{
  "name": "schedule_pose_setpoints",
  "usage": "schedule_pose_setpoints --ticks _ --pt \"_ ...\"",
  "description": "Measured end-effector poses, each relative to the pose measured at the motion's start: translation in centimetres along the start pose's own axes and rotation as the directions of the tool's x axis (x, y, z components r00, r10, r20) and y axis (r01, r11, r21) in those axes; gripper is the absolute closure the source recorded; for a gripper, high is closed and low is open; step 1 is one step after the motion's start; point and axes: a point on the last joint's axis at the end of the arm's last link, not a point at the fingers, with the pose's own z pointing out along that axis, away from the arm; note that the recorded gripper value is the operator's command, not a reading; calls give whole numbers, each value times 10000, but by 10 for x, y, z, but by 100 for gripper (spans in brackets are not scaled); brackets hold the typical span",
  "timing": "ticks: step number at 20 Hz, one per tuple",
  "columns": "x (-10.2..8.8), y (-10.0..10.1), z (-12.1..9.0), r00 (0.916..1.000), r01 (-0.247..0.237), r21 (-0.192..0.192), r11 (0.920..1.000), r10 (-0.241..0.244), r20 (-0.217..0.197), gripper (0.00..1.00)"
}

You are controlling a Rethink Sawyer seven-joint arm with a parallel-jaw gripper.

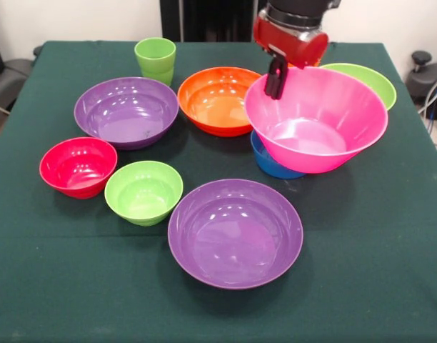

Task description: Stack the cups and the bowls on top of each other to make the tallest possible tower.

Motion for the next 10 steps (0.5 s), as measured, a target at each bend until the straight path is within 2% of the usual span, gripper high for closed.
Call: schedule_pose_setpoints --ticks 5,10 --pt "-14 -15 -7 9996 -273 38 9996 273 22 100" --pt "-10 -15 -4 9998 -212 82 9997 212 -17 100"
